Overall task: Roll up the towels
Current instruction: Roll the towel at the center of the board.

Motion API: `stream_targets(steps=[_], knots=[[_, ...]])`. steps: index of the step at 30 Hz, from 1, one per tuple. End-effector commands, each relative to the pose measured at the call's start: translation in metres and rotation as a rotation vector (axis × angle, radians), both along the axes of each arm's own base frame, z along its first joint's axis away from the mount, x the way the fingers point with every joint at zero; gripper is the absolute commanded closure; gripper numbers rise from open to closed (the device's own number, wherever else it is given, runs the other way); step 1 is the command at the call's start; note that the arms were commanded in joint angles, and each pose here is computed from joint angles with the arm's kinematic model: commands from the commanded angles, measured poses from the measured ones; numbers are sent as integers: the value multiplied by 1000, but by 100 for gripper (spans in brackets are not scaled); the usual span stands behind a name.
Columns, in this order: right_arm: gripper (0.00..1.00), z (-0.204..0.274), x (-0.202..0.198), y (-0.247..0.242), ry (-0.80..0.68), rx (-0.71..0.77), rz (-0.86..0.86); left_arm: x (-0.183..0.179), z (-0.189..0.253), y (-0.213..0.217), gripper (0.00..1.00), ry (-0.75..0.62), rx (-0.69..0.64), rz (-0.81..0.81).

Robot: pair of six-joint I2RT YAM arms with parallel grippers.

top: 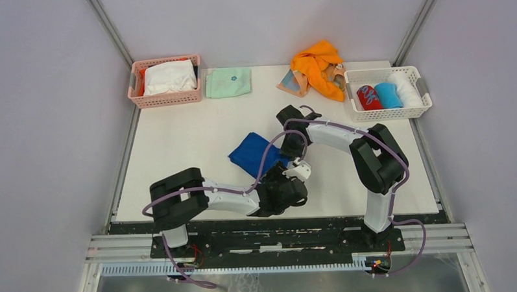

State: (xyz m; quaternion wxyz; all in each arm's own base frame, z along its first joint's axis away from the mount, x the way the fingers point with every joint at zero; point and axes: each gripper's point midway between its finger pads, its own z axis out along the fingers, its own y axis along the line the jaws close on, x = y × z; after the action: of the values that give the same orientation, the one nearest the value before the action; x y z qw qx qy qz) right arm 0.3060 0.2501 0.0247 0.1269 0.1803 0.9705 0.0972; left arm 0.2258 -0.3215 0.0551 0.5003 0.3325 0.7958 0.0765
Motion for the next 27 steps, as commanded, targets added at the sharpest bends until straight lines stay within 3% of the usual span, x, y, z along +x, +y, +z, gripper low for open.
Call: stream_targets(steps=[1,8,14,19,27], knots=[[77,-22,-20,-30,103,-116,-20,7,20,-27,30,-128,28,-33],[77,-22,-21,-27,108,-93,-12,12,-15,-22,34,-84,130,0],[77,-12,-16,-25,66,-25,-18,19,-28,-4,62,29,73,61],[69,8,-4,-17,-17,98,-4,9,-23,-9,78,174,-84,18],[41,50,16,-11,-198,308,-1,9,-14,-2,84,517,-460,31]])
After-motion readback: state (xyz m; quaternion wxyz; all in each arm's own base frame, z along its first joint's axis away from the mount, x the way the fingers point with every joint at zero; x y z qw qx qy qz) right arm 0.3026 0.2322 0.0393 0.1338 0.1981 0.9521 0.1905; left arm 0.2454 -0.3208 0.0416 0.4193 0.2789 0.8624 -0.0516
